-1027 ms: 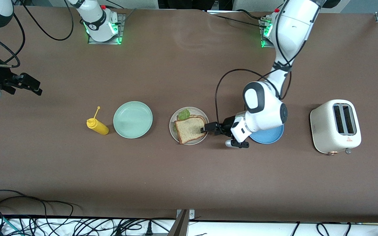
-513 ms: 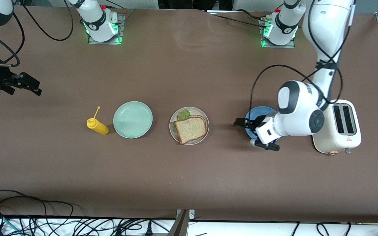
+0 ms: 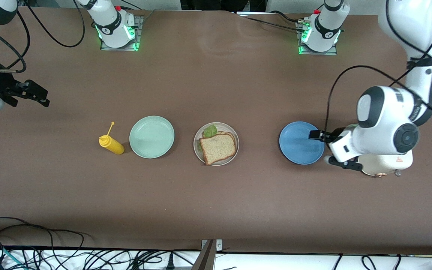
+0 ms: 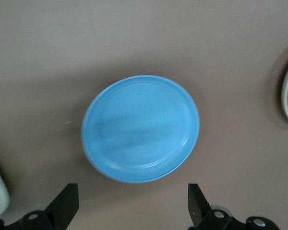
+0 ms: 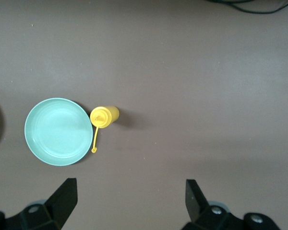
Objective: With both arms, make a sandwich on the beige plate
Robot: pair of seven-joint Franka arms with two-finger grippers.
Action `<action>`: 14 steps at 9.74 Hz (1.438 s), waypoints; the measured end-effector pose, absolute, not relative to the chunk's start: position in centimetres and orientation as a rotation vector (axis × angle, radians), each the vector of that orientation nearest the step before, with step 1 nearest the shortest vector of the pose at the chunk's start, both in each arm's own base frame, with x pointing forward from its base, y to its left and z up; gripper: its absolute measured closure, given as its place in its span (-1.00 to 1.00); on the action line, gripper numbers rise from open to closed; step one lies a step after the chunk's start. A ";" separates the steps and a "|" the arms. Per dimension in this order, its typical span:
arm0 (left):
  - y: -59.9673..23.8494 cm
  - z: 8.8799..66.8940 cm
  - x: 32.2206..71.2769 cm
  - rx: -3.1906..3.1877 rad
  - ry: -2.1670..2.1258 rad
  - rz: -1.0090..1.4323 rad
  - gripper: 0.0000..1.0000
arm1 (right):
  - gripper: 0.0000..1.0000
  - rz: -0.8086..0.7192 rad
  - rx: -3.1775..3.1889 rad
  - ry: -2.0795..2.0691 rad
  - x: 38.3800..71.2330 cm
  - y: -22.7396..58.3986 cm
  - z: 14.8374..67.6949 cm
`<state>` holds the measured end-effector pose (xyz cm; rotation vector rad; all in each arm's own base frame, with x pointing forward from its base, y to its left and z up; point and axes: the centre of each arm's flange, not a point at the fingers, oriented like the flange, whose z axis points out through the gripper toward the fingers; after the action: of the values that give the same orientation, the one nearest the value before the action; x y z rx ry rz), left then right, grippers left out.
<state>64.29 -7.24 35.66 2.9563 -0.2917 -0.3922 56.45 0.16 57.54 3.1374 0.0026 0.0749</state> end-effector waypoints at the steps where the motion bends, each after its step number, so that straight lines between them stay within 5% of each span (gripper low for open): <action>1: -5.9 37.6 64.0 3.013 -0.305 -0.386 -1.00 | -1.00 0.067 3.138 0.002 56.4 0.2 57.5; 9: -0.5 54.3 60.1 3.148 -0.214 -0.302 -1.00 | -1.00 0.062 3.138 0.002 56.4 0.2 57.5; 14: 0.0 58.8 59.1 3.154 -0.161 -0.285 -1.00 | -1.00 0.062 3.138 0.002 56.4 0.2 57.5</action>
<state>59.09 -0.01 58.78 3.1543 -0.1610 -0.2846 56.37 0.16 57.50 3.1376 0.0019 0.0623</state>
